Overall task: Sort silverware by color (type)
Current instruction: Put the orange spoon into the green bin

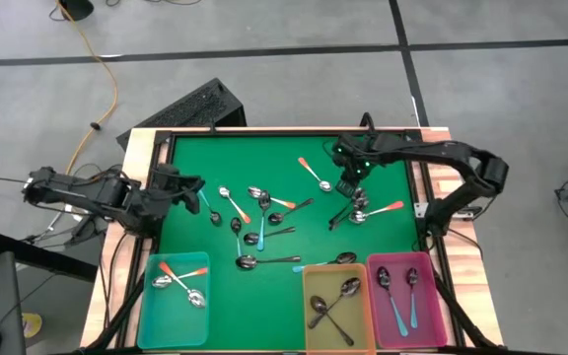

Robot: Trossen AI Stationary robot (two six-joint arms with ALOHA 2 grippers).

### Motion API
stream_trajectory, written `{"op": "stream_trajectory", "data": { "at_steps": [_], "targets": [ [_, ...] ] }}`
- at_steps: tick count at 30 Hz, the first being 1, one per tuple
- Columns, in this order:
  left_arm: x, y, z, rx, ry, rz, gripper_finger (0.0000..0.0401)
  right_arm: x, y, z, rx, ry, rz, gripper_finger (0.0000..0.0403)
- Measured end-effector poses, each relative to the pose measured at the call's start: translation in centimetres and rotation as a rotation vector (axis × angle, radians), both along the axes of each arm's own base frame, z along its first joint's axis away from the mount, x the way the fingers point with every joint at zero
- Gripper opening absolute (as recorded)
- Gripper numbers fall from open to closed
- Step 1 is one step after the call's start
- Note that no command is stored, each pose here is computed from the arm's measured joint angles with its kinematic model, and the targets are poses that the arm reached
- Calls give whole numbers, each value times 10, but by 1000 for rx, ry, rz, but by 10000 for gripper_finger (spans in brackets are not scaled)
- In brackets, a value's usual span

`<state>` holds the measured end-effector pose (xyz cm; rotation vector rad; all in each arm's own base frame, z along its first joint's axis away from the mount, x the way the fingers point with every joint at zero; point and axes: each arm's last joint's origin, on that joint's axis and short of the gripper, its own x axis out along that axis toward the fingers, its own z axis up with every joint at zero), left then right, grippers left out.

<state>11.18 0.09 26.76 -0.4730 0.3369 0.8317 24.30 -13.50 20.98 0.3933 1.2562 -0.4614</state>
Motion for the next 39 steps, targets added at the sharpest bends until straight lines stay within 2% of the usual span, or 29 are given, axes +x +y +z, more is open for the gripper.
{"op": "stream_trajectory", "data": {
  "at_steps": [7,20,27,32,39],
  "targets": [
    [0,7,8,-18,19,-8,106,4,-21,1,81,-76,2,128],
    [-2,10,7,8,44,15,106,30,-23,13,-23,-294,25,128],
    [-27,13,19,35,67,65,106,35,-25,17,-41,-359,-12,128],
    [-47,15,19,7,17,117,106,40,-27,28,-57,-392,-20,128],
    [-60,16,20,11,-7,98,105,57,-29,45,-154,-395,-71,132]
  ]
}}
